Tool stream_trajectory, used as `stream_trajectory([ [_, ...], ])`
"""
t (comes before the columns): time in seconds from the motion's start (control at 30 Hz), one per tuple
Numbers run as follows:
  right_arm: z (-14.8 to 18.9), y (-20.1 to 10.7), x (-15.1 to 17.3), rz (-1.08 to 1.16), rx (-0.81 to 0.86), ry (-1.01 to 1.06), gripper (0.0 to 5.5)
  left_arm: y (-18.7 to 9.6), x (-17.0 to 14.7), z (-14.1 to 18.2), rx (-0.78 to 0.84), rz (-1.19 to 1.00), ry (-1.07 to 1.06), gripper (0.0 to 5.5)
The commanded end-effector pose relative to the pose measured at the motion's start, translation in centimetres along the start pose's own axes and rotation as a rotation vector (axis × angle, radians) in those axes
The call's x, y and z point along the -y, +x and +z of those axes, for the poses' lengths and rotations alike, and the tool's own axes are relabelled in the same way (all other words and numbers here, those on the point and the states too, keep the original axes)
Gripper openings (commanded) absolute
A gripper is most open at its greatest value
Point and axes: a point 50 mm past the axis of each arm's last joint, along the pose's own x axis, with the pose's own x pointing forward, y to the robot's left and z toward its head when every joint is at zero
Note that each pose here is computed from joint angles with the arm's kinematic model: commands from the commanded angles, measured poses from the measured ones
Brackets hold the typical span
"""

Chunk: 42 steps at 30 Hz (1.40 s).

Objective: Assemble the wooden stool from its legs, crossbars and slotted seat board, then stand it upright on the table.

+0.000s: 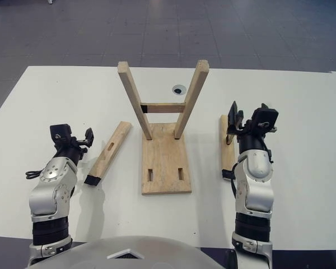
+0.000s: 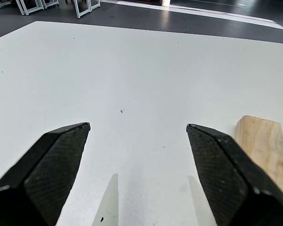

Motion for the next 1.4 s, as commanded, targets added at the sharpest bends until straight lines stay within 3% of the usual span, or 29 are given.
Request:
stream_trajectory([
  [0.03, 4.5, 1.6, -0.5, -0.019, 0.049, 0.057, 3.58, -0.2, 0.1, -0.3, -0.001, 0.014, 0.001, 3.8],
  [0.2, 8.7, 4.0, -2.9, 0.058, -0.077, 0.04, 2.83, -0.3, 0.3, -0.3, 0.0, 0.018, -0.009, 3.8],
  [0.37, 7.1, 5.5, -1.9, 0.018, -0.242, -0.039, 2.83, -0.2, 0.6, -0.3, 0.002, 0.015, -0.016, 3.8],
  [0.5, 6.8, 6.0, -2.0, 0.012, -0.276, -0.041, 2.83, -0.2, 0.5, -0.2, 0.004, 0.019, -0.017, 3.8],
  [0.6, 10.2, 6.9, -2.6, 0.011, -0.131, 0.036, 2.83, -0.1, 0.6, -0.1, 0.007, 0.016, -0.015, 3.8],
  [0.7, 17.2, 7.2, -1.9, -0.05, 0.168, 0.097, 2.83, -0.1, 0.5, 0.0, 0.008, 0.014, -0.012, 3.8],
  [0.73, 17.5, 7.2, -1.7, -0.056, 0.175, 0.091, 2.83, -0.1, 0.4, 0.0, 0.008, 0.014, -0.012, 3.8],
  [0.83, 9.1, 6.9, -1.3, -0.046, -0.158, 0.005, 2.83, -0.1, 0.5, 0.0, 0.006, 0.013, -0.013, 3.8],
  [0.93, -1.7, 3.5, 0.0, -0.08, -0.528, -0.032, 2.83, 0.0, 0.6, 0.1, 0.01, 0.006, -0.012, 3.8],
  [1.03, -4.5, 1.5, 0.1, -0.091, -0.608, -0.018, 2.83, 0.2, 0.7, 0.4, 0.02, 0.006, -0.013, 3.8],
  [1.17, -2.4, 2.8, -0.4, -0.089, -0.505, 0.011, 2.83, 0.4, 1.0, 0.4, 0.025, 0.004, -0.019, 3.8],
  [1.3, 5.5, 5.6, -0.5, -0.091, -0.192, 0.05, 2.83, 0.3, 0.9, 0.3, 0.025, 0.007, -0.022, 3.8],
  [1.4, 12.7, 5.7, -0.8, -0.074, 0.063, 0.034, 2.83, 0.0, 0.9, -0.1, 0.015, 0.011, -0.024, 3.8],
])
